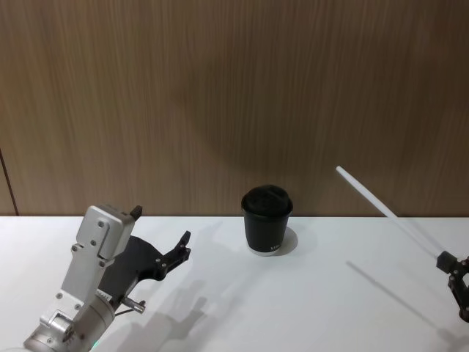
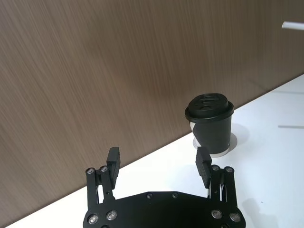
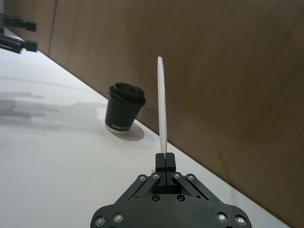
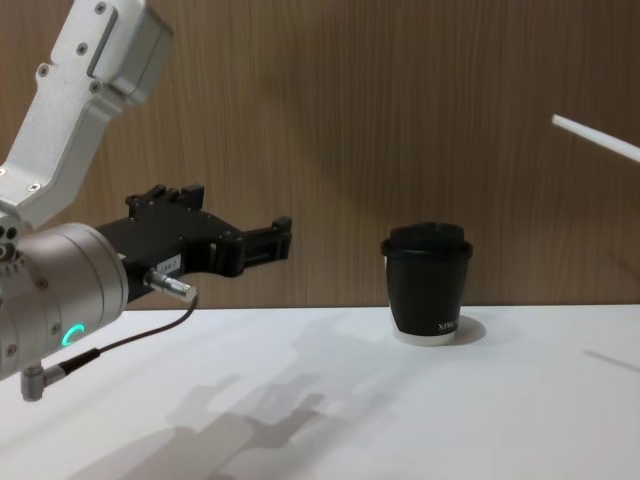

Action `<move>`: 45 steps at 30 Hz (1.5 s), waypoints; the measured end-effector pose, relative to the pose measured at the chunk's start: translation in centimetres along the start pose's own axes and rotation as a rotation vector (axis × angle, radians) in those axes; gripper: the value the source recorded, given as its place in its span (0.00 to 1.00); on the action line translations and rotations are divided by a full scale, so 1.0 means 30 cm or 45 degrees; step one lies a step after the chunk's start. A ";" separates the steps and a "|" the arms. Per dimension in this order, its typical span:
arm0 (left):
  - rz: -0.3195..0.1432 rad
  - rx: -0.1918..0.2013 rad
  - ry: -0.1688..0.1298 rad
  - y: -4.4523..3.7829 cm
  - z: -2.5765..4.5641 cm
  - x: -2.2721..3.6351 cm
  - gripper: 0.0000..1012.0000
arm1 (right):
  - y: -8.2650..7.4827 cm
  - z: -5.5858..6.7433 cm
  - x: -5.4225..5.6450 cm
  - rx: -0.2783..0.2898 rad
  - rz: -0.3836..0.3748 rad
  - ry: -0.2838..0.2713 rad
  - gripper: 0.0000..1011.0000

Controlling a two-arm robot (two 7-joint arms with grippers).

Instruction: Pick up the straw with one hand, pass it to the other hand, and insert it into the cup.

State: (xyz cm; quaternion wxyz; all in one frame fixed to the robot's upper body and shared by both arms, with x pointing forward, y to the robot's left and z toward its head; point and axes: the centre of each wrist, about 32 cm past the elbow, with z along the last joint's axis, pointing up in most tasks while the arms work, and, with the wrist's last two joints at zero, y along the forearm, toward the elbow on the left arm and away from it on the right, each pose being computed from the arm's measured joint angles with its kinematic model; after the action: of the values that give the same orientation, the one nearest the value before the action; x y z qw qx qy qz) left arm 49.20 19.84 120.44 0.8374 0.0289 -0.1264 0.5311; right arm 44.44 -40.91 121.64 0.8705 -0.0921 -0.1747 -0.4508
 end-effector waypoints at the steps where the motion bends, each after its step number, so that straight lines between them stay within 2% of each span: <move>1: 0.000 0.000 0.000 0.000 0.000 0.000 0.99 | 0.000 0.000 0.000 0.000 0.000 0.000 0.00; 9: 0.000 0.000 0.000 0.000 0.000 0.000 0.99 | 0.013 0.028 0.042 0.099 0.131 -0.035 0.00; 20: 0.000 0.000 0.000 0.000 0.000 0.000 0.99 | 0.064 0.066 0.073 0.227 0.330 -0.051 0.00; 31: 0.000 0.000 0.000 0.000 0.000 0.000 0.99 | 0.143 0.102 0.068 0.343 0.489 -0.034 0.00; 45: 0.000 0.000 0.000 0.000 0.000 0.000 0.99 | 0.194 0.126 0.049 0.417 0.550 0.010 0.00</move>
State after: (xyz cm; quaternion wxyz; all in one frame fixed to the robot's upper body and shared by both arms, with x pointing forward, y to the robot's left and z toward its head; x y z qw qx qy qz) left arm 49.20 19.84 120.44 0.8374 0.0289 -0.1264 0.5310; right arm 49.16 -37.46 125.68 0.9505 0.0166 -0.2184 -0.2206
